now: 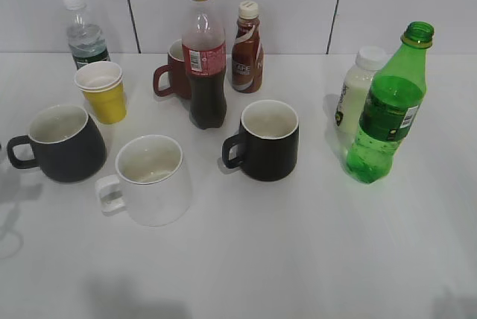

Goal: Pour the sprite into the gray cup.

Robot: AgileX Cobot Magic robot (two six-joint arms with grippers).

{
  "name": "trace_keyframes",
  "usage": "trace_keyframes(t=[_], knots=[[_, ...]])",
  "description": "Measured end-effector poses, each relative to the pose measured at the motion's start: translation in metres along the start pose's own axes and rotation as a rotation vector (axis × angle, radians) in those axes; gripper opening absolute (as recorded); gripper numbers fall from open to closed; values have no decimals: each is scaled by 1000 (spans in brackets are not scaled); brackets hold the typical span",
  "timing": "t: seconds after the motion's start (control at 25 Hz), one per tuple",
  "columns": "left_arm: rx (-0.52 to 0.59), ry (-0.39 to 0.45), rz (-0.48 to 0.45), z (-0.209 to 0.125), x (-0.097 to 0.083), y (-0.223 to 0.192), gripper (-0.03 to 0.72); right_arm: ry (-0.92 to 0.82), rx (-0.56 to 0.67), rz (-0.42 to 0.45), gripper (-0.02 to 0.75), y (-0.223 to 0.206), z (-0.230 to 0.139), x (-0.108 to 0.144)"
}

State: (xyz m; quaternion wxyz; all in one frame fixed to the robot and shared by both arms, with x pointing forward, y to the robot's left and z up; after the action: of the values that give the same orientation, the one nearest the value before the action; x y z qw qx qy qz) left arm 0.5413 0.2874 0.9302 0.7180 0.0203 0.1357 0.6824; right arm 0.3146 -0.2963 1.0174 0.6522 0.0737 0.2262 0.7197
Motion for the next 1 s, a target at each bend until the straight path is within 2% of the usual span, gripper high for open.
trace_keyframes(t=[0.24, 0.44, 0.64, 0.8, 1.0], knots=[[102, 24, 12, -62, 9, -6, 290, 0, 0, 0, 573, 0, 0, 0], [235, 37, 90, -108, 27, -9, 304, 0, 0, 0, 573, 0, 0, 0], [234, 39, 97, -111, 29, -21, 305, 0, 0, 0, 573, 0, 0, 0], [172, 37, 86, -98, 28, -43, 305, 0, 0, 0, 573, 0, 0, 0], [176, 37, 87, -108, 31, -64, 292, 0, 0, 0, 573, 0, 0, 0]])
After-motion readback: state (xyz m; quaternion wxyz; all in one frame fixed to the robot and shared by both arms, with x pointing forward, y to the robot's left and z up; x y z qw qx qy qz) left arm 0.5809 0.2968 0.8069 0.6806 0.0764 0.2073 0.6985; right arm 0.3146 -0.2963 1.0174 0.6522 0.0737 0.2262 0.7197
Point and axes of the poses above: a point on each arm's last joint axis where the gripper is mounted, y pointing back along that axis away from the gripper, x along the wrist's bending axis when the last joint is at zero, z = x × y, the point moved 9 cm from there along -y, pointing out along that axis toward the gripper, and after that the axes turned 11 degrees about y, right-handed, at the moved point
